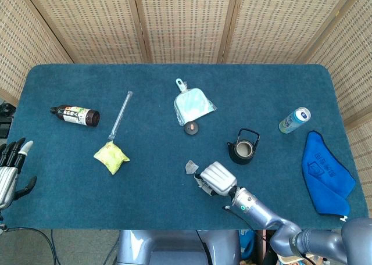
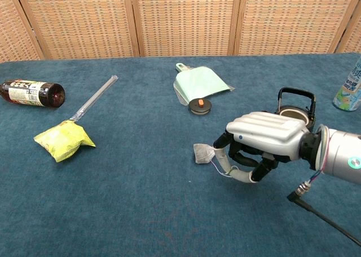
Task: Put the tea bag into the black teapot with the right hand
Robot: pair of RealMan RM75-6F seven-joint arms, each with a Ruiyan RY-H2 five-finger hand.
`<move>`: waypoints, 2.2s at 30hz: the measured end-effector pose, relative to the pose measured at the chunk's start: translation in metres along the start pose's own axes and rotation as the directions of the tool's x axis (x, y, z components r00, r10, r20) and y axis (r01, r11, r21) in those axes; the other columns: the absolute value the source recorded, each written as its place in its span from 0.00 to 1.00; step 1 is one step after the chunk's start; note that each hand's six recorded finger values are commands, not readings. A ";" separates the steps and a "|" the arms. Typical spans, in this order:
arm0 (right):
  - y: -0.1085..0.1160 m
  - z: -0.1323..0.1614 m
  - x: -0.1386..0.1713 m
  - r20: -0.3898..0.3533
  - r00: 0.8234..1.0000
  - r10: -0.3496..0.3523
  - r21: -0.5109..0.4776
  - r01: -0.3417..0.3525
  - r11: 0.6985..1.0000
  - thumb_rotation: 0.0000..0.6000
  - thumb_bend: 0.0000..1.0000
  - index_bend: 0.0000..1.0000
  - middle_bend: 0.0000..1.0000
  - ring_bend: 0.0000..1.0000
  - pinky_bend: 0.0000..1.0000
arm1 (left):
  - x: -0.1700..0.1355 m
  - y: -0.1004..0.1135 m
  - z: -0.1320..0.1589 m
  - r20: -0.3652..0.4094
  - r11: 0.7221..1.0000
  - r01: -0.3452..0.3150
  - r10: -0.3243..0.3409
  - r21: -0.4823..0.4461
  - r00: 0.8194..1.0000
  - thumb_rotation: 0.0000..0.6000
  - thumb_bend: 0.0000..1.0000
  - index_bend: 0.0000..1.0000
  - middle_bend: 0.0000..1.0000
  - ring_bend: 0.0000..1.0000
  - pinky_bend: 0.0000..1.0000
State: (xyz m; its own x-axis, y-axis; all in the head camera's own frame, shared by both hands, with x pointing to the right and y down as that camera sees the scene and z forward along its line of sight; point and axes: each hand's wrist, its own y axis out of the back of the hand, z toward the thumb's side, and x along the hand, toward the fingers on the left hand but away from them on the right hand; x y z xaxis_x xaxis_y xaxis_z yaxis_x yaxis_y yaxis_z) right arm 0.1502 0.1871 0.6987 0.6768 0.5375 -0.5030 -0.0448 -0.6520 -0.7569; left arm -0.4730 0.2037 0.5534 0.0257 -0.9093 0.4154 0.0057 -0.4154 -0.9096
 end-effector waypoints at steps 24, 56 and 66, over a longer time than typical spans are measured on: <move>0.101 -0.019 0.009 0.032 0.987 -0.157 -0.130 0.160 0.979 1.00 0.67 0.61 0.93 0.96 0.99 | -0.001 -0.005 0.008 0.013 1.000 0.022 -0.022 0.005 1.000 1.00 0.38 0.00 0.00 0.00 0.00; 0.181 -0.084 0.032 0.197 0.935 -0.296 -0.169 0.330 0.929 1.00 0.67 0.61 0.93 0.97 1.00 | 0.000 -0.005 0.010 0.010 1.000 0.029 -0.029 0.002 1.000 1.00 0.38 0.00 0.00 0.00 0.00; 0.187 -0.101 0.040 0.241 0.920 -0.308 -0.164 0.352 0.922 1.00 0.68 0.61 0.93 0.97 1.00 | -0.001 -0.004 0.010 0.010 1.000 0.030 -0.030 0.006 0.999 1.00 0.38 0.00 0.00 0.00 0.00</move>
State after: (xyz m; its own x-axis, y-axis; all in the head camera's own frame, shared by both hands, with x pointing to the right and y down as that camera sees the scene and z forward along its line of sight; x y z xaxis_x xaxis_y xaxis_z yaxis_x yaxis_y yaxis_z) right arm 0.2429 0.0326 0.5796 0.4600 0.8244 -0.3298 0.3174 -0.4996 -0.8060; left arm -0.4632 0.2063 0.5569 0.0359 -0.8961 0.4425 0.0123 -0.4423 -0.8968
